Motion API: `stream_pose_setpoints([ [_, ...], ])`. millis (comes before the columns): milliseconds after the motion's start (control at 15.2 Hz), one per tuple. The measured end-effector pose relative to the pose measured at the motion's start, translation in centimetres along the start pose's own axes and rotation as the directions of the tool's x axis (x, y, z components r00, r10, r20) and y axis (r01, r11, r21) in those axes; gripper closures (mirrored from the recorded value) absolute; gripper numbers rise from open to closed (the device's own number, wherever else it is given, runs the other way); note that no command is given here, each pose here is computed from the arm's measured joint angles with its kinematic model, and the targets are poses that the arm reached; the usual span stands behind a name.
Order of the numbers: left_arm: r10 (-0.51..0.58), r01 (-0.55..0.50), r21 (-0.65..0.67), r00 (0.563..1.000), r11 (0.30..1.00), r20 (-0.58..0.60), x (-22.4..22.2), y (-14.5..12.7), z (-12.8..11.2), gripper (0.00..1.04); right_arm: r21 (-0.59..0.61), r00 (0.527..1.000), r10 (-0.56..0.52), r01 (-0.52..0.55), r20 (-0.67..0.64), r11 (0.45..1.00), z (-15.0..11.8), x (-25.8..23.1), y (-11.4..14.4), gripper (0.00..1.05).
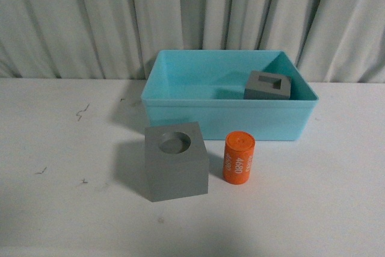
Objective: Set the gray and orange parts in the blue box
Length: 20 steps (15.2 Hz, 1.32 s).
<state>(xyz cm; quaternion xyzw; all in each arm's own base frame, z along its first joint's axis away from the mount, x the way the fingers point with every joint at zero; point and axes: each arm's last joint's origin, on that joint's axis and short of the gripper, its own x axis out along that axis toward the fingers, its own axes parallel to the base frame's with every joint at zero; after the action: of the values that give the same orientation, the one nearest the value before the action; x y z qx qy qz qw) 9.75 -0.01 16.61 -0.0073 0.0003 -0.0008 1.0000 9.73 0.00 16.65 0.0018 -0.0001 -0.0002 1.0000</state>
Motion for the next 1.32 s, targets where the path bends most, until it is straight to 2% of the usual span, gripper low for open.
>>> stream_pose_setpoints([
  [593, 0.001, -0.001, 0.000, 1.000, 1.000, 0.000, 0.00, 0.00, 0.00, 0.07, 0.000, 1.000, 0.000, 0.000, 0.005, 1.000, 0.04, -0.01, 0.00, 1.03],
  [659, 0.001, -0.001, 0.000, 1.000, 1.000, 0.000, 0.00, 0.00, 0.00, 0.07, -0.001, 1.000, 0.000, 0.000, 0.005, 1.000, 0.04, -0.01, 0.00, 0.99],
  [857, 0.001, -0.001, 0.000, 1.000, 1.000, 0.000, 0.00, 0.00, 0.00, 0.07, -0.001, 1.000, 0.000, 0.000, 0.005, 1.000, 0.04, -0.01, 0.00, 0.59],
  [989, 0.001, -0.001, 0.000, 1.000, 1.000, 0.000, 0.00, 0.00, 0.00, 0.07, -0.001, 1.000, 0.000, 0.000, 0.005, 1.000, 0.04, -0.01, 0.00, 0.24],
  [1055, 0.001, -0.001, 0.000, 1.000, 1.000, 0.000, 0.00, 0.00, 0.00, 0.07, -0.001, 1.000, 0.000, 0.000, 0.005, 1.000, 0.04, -0.01, 0.00, 0.13],
  [1121, 0.001, -0.001, 0.000, 1.000, 1.000, 0.000, 0.00, 0.00, 0.00, 0.07, -0.001, 1.000, 0.000, 0.000, 0.005, 1.000, 0.04, -0.01, 0.00, 0.04],
  [1187, 0.001, -0.001, 0.000, 1.000, 1.000, 0.000, 0.00, 0.00, 0.00, 0.07, -0.001, 1.000, 0.000, 0.000, 0.005, 1.000, 0.04, -0.01, 0.00, 0.07],
  [1319, 0.001, -0.001, 0.000, 1.000, 1.000, 0.000, 0.00, 0.00, 0.00, 0.07, -0.001, 1.000, 0.000, 0.000, 0.005, 1.000, 0.04, -0.01, 0.00, 0.06],
])
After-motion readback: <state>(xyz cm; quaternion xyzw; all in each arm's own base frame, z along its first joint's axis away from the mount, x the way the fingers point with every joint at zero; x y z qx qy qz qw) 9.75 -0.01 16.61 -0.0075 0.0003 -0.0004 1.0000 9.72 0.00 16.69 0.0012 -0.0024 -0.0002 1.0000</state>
